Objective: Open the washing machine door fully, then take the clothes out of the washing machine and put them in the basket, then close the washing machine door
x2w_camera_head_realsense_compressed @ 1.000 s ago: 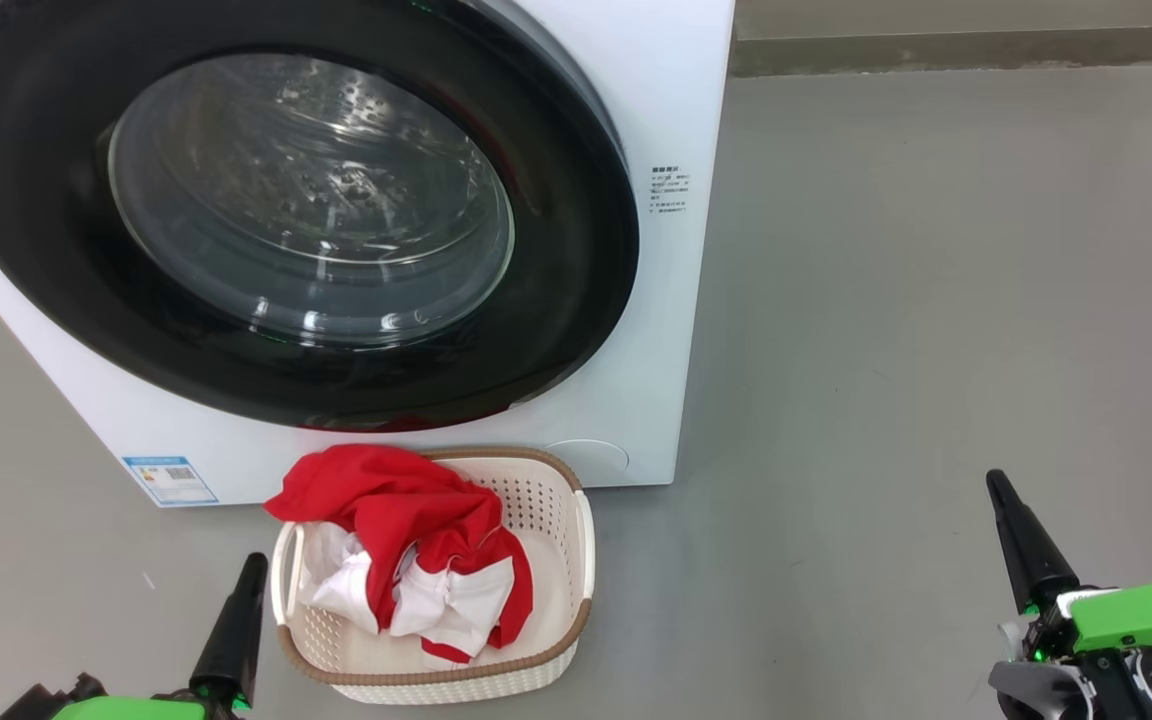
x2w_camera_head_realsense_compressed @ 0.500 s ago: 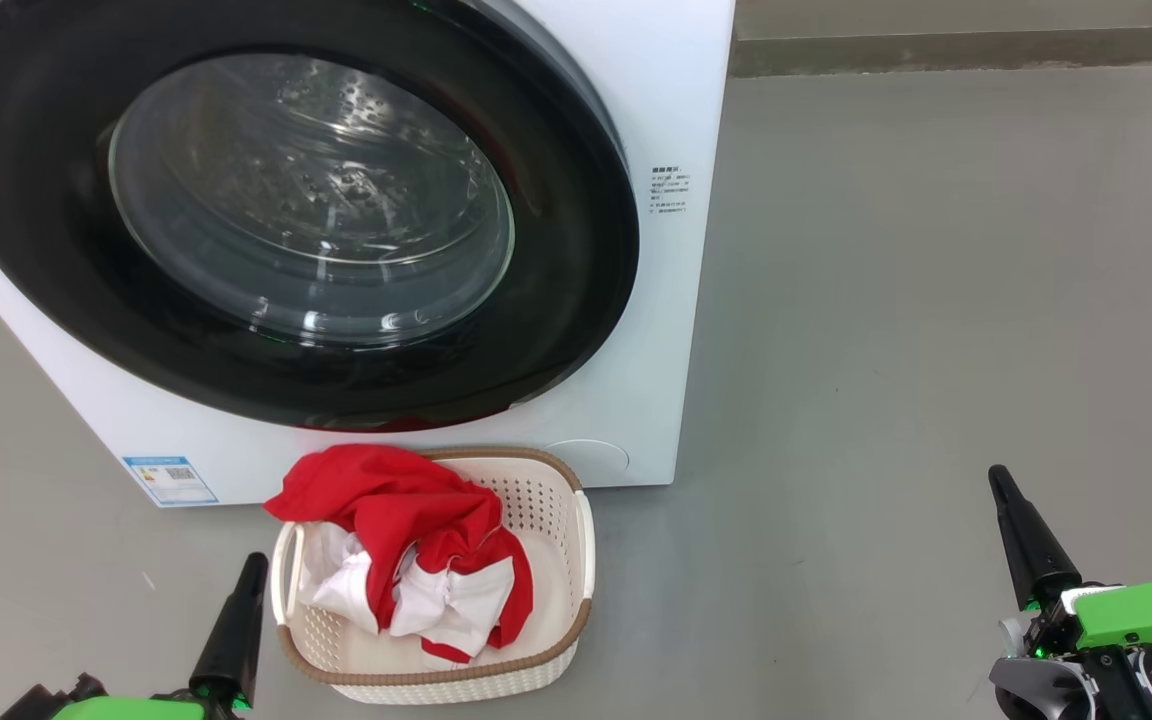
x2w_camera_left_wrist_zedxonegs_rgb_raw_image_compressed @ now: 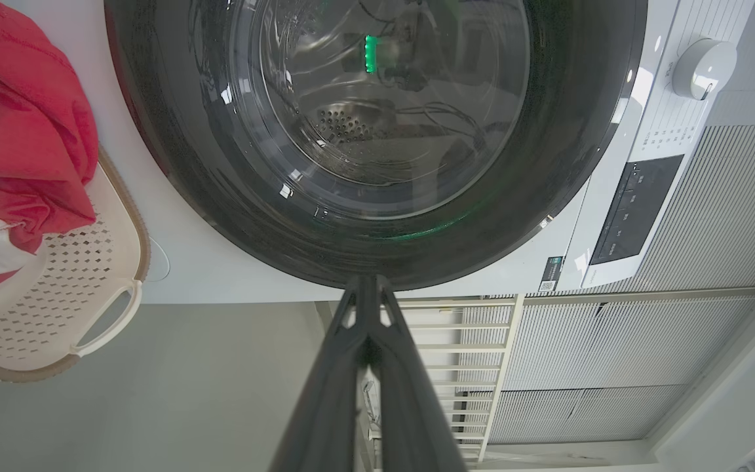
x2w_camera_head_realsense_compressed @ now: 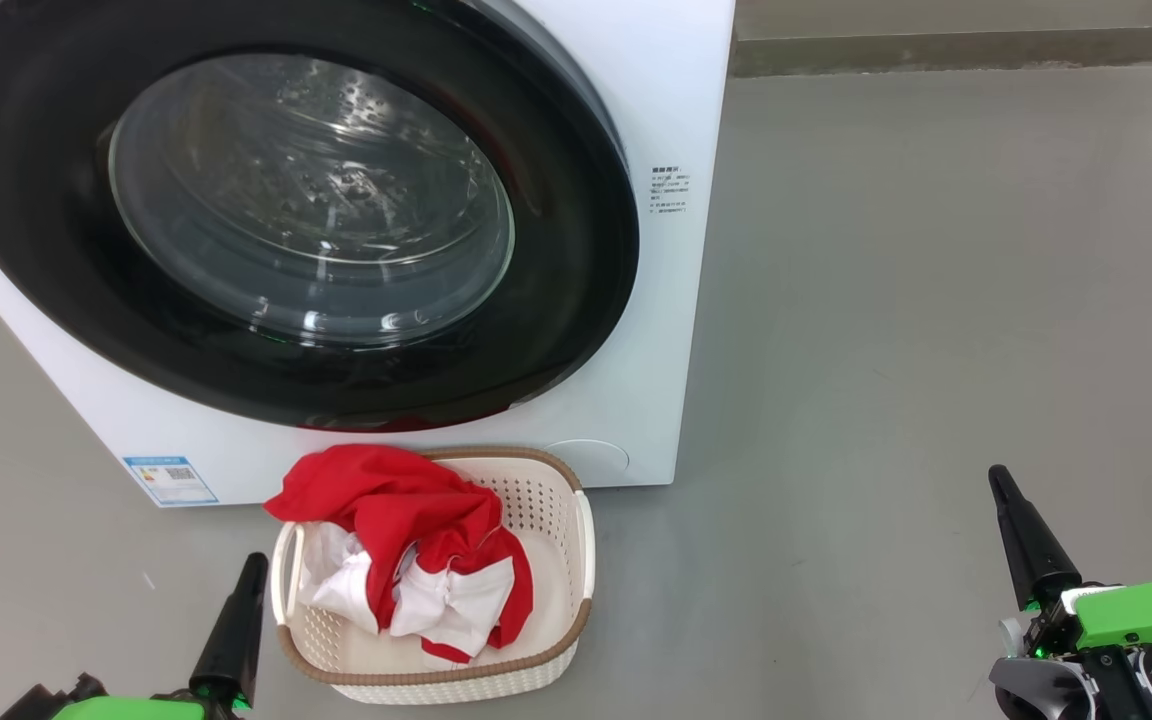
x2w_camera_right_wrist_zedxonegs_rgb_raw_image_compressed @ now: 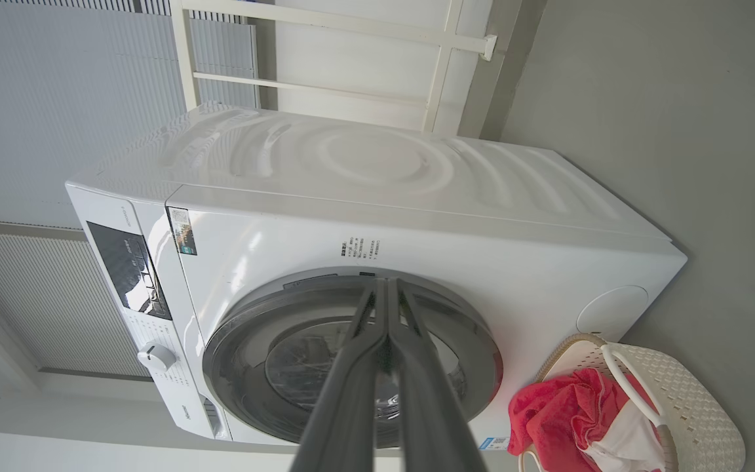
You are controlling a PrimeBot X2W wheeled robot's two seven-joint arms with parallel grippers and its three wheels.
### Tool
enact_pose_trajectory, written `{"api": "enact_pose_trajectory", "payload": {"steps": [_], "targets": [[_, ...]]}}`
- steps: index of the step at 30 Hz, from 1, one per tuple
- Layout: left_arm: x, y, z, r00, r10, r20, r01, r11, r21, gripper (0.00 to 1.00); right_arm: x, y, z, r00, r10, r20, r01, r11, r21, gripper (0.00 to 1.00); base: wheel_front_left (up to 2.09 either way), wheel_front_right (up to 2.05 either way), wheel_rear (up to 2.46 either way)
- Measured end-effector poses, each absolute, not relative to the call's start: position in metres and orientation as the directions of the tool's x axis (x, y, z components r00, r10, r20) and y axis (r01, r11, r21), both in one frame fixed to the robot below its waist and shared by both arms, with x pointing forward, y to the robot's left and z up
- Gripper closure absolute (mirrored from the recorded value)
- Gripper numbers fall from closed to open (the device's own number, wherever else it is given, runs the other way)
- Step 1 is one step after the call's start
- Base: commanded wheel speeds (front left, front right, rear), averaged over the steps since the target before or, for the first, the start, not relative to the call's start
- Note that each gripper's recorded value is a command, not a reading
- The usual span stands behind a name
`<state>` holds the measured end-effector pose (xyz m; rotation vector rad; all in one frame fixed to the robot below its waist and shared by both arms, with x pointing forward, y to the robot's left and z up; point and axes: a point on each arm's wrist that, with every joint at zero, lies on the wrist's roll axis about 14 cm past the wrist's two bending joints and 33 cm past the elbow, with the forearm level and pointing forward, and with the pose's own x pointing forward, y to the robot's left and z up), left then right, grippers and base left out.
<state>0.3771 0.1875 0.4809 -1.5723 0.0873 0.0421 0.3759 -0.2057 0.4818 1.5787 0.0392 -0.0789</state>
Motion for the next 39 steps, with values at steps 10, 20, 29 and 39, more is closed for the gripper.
{"api": "enact_pose_trajectory", "payload": {"steps": [10, 20, 29, 39], "targets": [[0.3771, 0.1874, 0.4809, 0.996, -0.029, -0.082, -0.082, -0.002, -0.997, 1.00, 0.3759, -0.2057, 0.4817, 0.997, -0.025, -0.075, 0.075, -0.010, 0.997, 1.00, 0.00, 0.00, 0.00], [0.3771, 0.1874, 0.4809, 0.996, -0.029, -0.082, -0.082, -0.002, -0.997, 1.00, 0.3759, -0.2056, 0.4817, 0.997, -0.025, -0.075, 0.075, -0.010, 0.997, 1.00, 0.00, 0.00, 0.00], [0.3771, 0.1874, 0.4809, 0.996, -0.029, -0.082, -0.082, -0.002, -0.997, 1.00, 0.3758, -0.2058, 0.4817, 0.997, -0.026, -0.075, 0.075, -0.011, 0.997, 1.00, 0.00, 0.00, 0.00], [0.3771, 0.1874, 0.4808, 0.996, -0.029, -0.082, -0.082, -0.002, -0.997, 1.00, 0.3758, -0.2052, 0.4816, 0.997, -0.026, -0.075, 0.075, -0.013, 0.997, 1.00, 0.00, 0.00, 0.00]]}}
